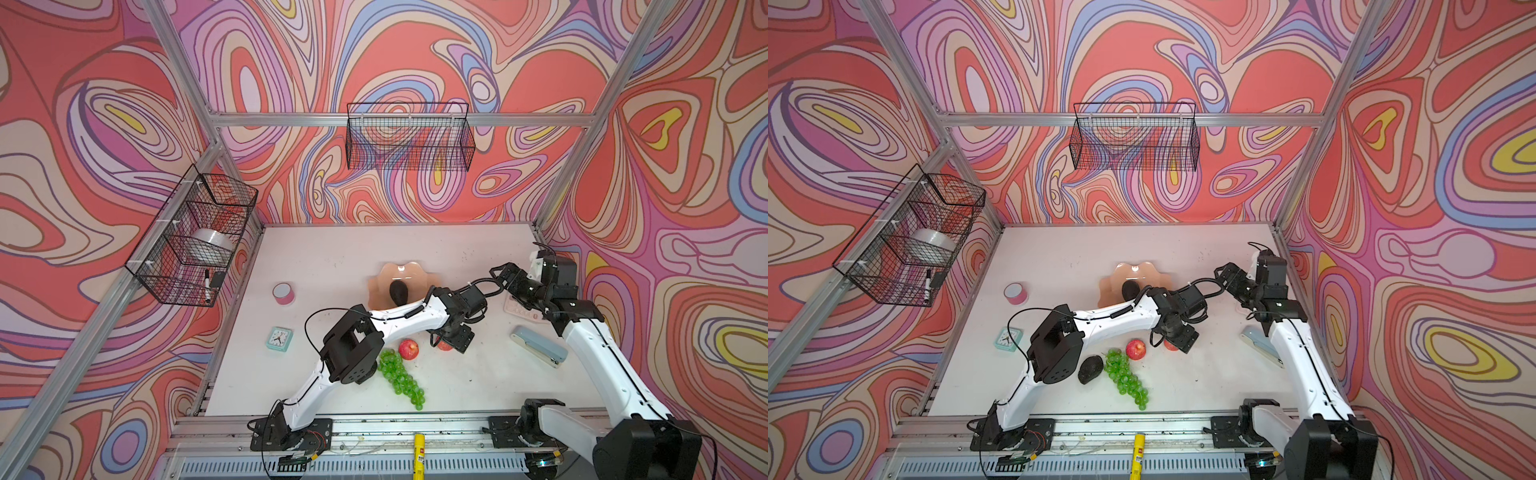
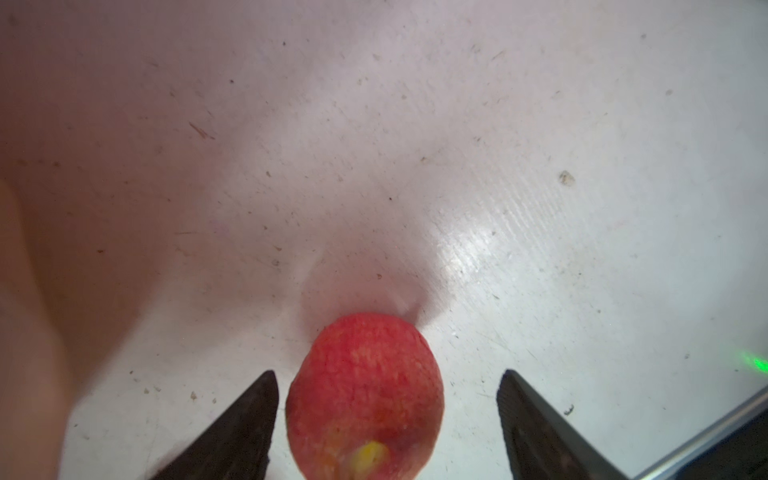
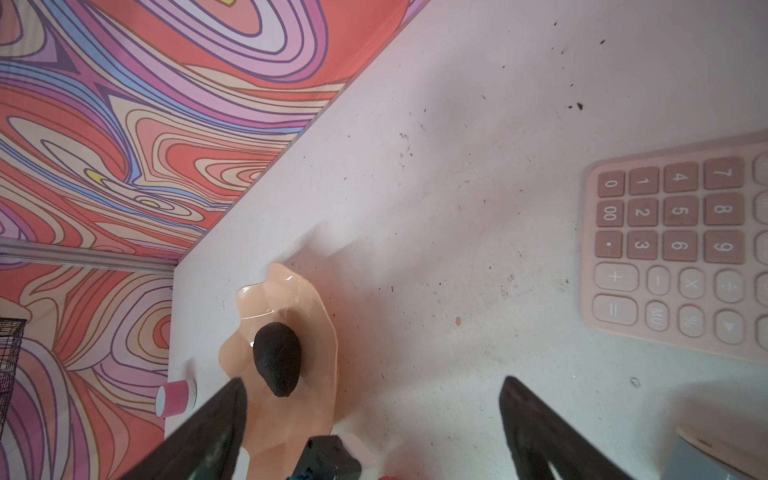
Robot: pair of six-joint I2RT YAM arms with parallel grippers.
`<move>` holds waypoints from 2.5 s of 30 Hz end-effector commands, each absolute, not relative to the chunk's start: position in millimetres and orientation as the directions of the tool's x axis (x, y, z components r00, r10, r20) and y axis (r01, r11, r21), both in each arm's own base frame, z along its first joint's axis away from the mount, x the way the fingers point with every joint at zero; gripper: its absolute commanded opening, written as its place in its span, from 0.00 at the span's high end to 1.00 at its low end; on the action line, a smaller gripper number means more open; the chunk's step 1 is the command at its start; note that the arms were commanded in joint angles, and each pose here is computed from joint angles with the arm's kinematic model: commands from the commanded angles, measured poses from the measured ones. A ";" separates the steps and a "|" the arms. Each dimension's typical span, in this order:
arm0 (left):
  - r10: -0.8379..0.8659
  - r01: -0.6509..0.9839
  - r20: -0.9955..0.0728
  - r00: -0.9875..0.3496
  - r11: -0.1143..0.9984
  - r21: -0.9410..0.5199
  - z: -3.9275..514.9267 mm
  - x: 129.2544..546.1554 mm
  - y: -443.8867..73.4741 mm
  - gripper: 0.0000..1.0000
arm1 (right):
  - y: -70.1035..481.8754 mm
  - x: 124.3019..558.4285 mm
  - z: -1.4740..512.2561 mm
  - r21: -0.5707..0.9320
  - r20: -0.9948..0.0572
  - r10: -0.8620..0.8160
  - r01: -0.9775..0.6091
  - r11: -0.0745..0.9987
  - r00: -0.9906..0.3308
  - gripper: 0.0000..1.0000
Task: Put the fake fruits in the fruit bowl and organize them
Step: 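Grasp the farther red apple with the left gripper while the right arm draws back, then lift the red apple with the left gripper and drop it into the bowl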
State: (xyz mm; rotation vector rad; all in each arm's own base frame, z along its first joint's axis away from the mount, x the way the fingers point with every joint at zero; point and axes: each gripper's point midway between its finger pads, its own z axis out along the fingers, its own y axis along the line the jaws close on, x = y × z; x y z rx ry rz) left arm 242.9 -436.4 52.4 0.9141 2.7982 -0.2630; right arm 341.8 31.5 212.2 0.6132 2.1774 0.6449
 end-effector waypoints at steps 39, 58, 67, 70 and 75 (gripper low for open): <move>0.390 0.557 -0.515 -0.763 0.801 -0.219 199.8 309.1 -364.5 0.65 | 15.8 323.4 251.1 0.577 -0.630 0.593 0.209 0.790 -0.502 0.02; 0.335 0.401 -0.422 -0.842 0.913 -0.076 87.1 404.8 -355.0 0.56 | 37.6 303.8 195.3 0.561 -0.528 0.546 0.215 0.799 -0.651 0.10; 0.311 0.384 -0.437 -0.844 0.919 -0.088 84.8 415.2 -354.6 0.20 | 78.4 275.3 169.3 0.480 -0.489 0.429 0.177 0.860 -0.759 0.12; 0.304 0.386 -0.455 -0.837 0.917 -0.097 93.3 416.4 -355.4 0.11 | 107.9 264.7 152.9 0.450 -0.460 0.363 0.140 0.882 -0.810 0.12; 0.262 0.394 -0.528 -0.808 0.906 -0.153 130.5 415.5 -356.1 0.06 | 161.7 244.1 143.1 0.422 -0.442 0.256 0.053 0.905 -0.860 0.14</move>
